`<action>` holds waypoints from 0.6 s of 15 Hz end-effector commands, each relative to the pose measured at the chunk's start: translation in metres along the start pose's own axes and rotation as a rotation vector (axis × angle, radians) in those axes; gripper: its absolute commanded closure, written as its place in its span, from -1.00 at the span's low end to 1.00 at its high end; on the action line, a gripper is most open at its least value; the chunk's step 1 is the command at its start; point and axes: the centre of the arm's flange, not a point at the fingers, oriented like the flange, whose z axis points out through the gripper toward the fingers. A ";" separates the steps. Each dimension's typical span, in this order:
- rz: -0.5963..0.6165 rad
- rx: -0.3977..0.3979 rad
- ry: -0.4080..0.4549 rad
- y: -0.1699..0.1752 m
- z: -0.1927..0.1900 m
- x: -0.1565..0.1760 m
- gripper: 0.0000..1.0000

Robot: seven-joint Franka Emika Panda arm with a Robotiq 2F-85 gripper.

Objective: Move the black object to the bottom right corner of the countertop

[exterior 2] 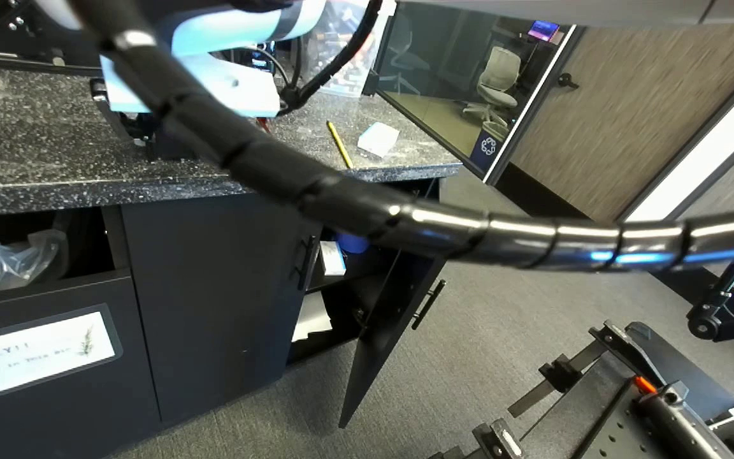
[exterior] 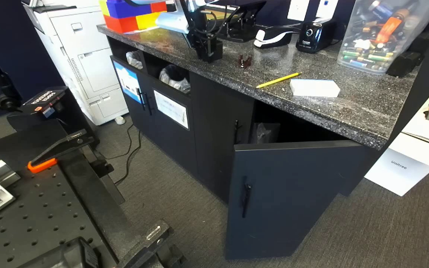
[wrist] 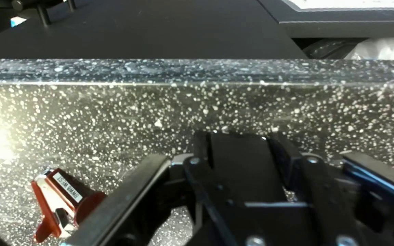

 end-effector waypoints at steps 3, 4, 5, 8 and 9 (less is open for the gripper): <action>-0.078 -0.077 0.035 -0.034 0.023 0.063 0.60; -0.088 -0.086 0.034 -0.035 0.022 0.063 0.60; -0.097 -0.091 0.037 -0.036 0.020 0.064 0.60; -0.128 -0.102 0.076 -0.037 -0.001 0.068 0.60; -0.122 -0.098 0.096 -0.031 -0.015 0.072 0.60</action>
